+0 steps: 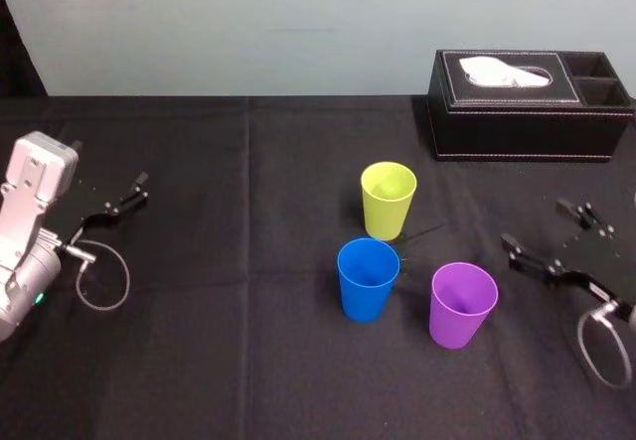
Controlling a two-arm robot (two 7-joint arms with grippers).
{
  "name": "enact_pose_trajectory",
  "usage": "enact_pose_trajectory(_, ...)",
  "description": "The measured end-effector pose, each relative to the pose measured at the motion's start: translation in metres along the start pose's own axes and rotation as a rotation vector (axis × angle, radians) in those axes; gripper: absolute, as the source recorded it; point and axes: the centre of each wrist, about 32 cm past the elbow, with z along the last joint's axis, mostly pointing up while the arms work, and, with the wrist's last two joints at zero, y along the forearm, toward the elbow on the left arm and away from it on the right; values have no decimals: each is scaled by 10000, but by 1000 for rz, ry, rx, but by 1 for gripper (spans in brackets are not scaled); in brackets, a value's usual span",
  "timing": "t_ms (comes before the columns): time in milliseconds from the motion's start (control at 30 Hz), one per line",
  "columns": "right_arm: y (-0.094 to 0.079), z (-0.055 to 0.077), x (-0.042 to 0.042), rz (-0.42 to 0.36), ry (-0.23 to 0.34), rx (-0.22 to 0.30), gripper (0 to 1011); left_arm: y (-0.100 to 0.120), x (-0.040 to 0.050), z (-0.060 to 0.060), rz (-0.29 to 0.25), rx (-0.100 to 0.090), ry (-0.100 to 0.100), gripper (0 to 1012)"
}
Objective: Stack the three plastic cups sequentially using one hand.
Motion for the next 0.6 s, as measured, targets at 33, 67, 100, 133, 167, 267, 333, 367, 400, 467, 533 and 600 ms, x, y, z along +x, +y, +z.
enact_pose_trajectory(33,-34,2,11,10,-1,-4,1003,0,0,0,0,0,0,1011)
enact_pose_trajectory(67,-69,-3,21,19,-2,-9,1003,0,0,0,0,0,0,1011)
enact_pose_trajectory(100,-141,-9,39,40,-5,-17,1003,0,0,0,0,0,0,1011)
enact_pose_trajectory(133,-172,-11,45,50,-7,-19,1003,0,0,0,0,0,0,1011)
enact_pose_trajectory(167,-206,-17,48,60,-9,-22,1003,0,0,0,0,0,0,1011)
enact_pose_trajectory(267,-310,-34,56,104,-19,-32,1003,0,0,0,0,0,0,1011)
enact_pose_trajectory(333,-360,-45,59,136,-27,-37,1003,0,0,0,0,0,0,1011)
enact_pose_trajectory(367,-376,-50,59,148,-30,-39,1003,0,0,0,0,0,0,1011)
enact_pose_trajectory(400,-393,-54,60,161,-34,-41,1003,0,0,0,0,0,0,1011)
enact_pose_trajectory(467,-429,-56,65,201,-47,-42,1003,0,0,0,0,0,0,1011)
enact_pose_trajectory(533,-456,-54,67,240,-59,-43,1003,0,0,0,0,0,0,1012)
enact_pose_trajectory(600,-470,-55,69,265,-66,-41,1003,0,0,0,0,0,0,1011)
